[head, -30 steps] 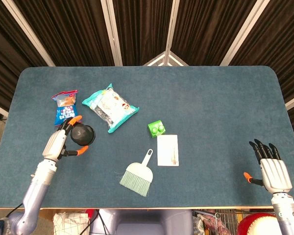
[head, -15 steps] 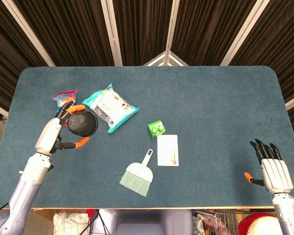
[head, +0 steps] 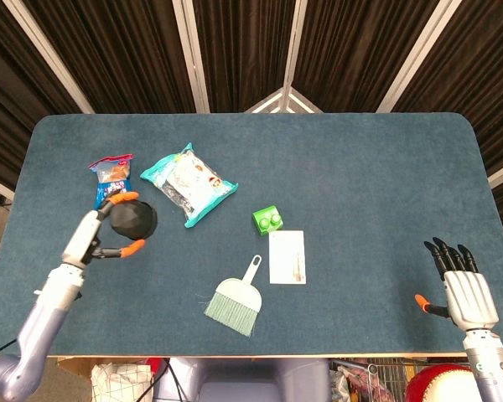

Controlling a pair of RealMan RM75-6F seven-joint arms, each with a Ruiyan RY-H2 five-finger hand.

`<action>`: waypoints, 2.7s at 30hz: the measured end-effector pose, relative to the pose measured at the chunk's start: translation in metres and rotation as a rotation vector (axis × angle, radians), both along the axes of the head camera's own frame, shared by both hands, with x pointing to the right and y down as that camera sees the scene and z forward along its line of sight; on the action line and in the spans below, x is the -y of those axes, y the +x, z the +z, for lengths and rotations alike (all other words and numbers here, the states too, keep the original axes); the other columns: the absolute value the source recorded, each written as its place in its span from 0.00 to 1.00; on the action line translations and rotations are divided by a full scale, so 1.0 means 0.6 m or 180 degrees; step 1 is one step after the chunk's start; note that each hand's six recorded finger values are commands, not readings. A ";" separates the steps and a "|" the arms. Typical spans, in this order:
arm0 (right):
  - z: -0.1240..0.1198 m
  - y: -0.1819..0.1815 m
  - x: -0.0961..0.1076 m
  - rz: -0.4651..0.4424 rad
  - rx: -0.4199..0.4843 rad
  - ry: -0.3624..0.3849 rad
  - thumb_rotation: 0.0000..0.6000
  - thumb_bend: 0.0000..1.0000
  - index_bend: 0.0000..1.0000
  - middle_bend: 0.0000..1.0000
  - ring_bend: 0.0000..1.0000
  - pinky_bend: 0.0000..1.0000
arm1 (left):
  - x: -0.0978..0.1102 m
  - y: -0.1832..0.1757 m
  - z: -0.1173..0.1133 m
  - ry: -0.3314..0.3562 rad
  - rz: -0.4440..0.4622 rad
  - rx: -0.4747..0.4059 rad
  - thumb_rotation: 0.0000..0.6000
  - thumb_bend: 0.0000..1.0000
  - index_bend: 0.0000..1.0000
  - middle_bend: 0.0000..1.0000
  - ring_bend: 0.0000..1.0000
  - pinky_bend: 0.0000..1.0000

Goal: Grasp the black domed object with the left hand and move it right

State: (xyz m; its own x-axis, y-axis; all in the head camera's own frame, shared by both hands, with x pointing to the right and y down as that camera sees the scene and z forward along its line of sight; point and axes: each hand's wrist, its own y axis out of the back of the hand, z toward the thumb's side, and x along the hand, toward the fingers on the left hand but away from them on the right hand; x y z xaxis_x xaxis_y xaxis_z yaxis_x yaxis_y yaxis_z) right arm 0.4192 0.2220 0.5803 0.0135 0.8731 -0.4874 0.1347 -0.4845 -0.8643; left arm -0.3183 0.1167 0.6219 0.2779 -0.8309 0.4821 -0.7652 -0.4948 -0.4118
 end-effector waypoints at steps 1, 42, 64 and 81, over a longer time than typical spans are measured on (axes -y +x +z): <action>0.000 0.001 0.000 0.0000 -0.0003 0.0000 1.00 0.22 0.10 0.08 0.12 0.04 | 0.001 0.002 0.005 -0.0016 0.0018 0.0030 1.00 0.54 0.24 0.40 0.00 0.00; -0.011 0.003 -0.009 0.0006 0.0041 0.0012 1.00 0.22 0.10 0.08 0.12 0.04 | 0.019 0.070 -0.227 0.1157 0.0076 -0.0529 1.00 0.55 0.28 0.41 0.00 0.00; -0.003 -0.002 -0.006 -0.0008 0.0043 -0.0025 1.00 0.22 0.10 0.08 0.12 0.04 | 0.002 0.060 -0.037 0.0361 0.0119 -0.0107 1.00 0.56 0.28 0.41 0.00 0.00; -0.012 -0.001 -0.004 0.0012 0.0078 0.0018 1.00 0.22 0.10 0.08 0.12 0.04 | -0.019 0.007 -0.117 0.0579 0.0038 -0.0119 1.00 0.56 0.29 0.41 0.00 0.00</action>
State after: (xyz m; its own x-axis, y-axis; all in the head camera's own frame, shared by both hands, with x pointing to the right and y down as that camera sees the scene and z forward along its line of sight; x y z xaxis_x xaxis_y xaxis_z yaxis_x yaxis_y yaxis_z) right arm 0.4184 0.2245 0.5733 0.0221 0.8759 -0.4819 0.1575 -0.4791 -0.8635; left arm -0.3141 0.1282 0.5519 0.3031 -0.9000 0.3132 -0.7763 -0.4238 -0.4667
